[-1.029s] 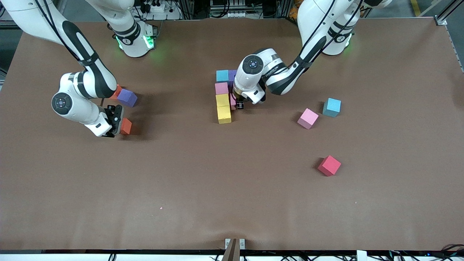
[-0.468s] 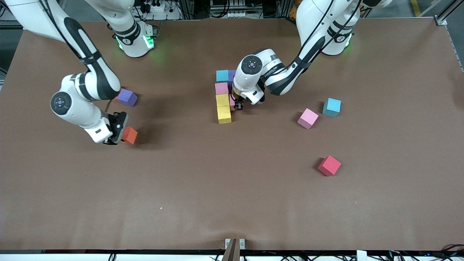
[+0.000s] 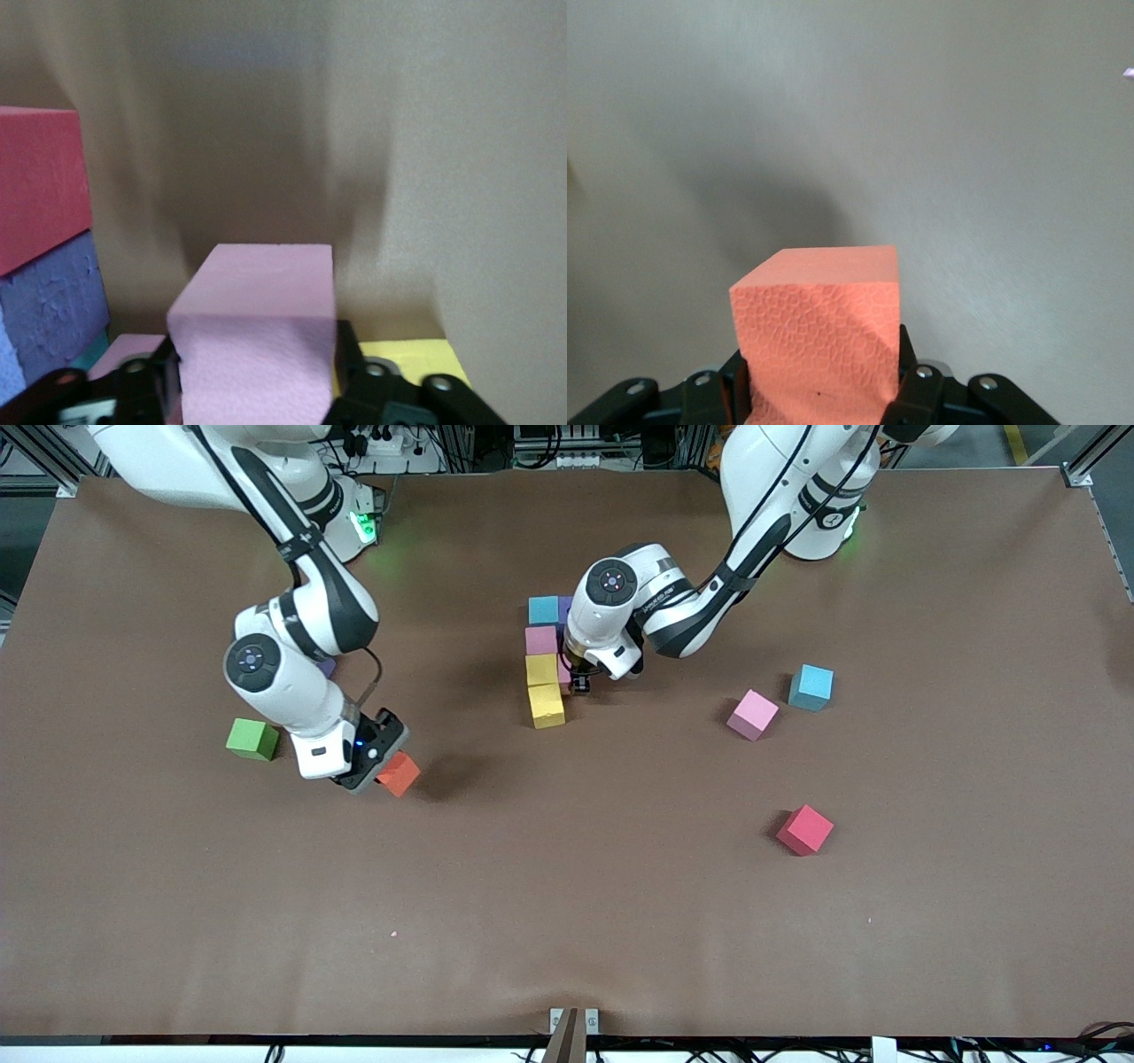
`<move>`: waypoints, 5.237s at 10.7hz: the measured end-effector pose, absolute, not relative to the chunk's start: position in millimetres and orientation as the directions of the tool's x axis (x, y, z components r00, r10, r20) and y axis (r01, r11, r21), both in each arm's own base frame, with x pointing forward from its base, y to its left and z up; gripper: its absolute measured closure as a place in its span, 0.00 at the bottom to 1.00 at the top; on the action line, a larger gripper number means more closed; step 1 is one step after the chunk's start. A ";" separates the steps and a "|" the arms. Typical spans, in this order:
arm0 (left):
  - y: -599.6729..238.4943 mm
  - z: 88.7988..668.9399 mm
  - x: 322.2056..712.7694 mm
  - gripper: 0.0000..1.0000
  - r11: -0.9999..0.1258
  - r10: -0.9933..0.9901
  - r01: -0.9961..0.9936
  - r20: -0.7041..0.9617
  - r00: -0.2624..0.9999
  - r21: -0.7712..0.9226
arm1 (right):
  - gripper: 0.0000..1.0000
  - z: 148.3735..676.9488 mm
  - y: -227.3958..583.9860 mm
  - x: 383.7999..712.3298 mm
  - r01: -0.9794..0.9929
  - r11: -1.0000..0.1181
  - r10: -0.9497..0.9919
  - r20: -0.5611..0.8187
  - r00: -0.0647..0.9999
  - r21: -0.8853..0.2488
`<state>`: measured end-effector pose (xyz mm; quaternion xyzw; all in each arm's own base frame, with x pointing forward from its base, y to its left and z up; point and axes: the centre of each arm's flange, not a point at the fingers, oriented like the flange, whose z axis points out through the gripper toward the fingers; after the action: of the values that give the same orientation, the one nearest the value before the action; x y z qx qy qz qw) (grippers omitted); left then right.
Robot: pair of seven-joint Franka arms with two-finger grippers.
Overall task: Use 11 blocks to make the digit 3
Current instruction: 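Carry orange to the column with the right gripper while the left gripper withdraws, then place orange below yellow with the right gripper while the left gripper grasps pink, then carry pink to the column with the left gripper while the right gripper retracts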
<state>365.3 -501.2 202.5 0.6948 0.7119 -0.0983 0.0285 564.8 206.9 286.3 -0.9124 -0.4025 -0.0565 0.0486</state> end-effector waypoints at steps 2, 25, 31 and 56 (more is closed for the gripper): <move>-505.2 214.9 370.6 0.00 -0.006 0.981 0.997 -0.195 -0.009 -0.077 | 0.41 288.0 241.9 567.8 0.661 -0.747 0.646 0.155 0.748 -0.072; -187.2 284.5 516.8 0.00 -0.945 0.320 0.303 -0.164 0.933 -0.119 | 0.41 222.7 470.3 490.6 0.029 -0.995 0.026 0.038 0.999 -0.099; -213.0 253.5 489.1 0.00 -0.651 0.758 0.740 -0.095 0.646 -0.169 | 0.41 217.7 467.2 488.5 0.029 -0.995 0.026 0.030 0.999 -0.090; -265.0 233.2 478.6 0.46 -0.404 0.915 0.903 -0.059 0.400 -0.145 | 0.00 290.5 454.8 519.7 0.000 -0.987 -0.021 0.132 0.991 -0.158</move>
<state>478.6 -265.0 233.2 0.8354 0.5440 -0.0648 -0.0448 519.7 454.8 290.5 -0.9946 0.0053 -0.0668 0.0791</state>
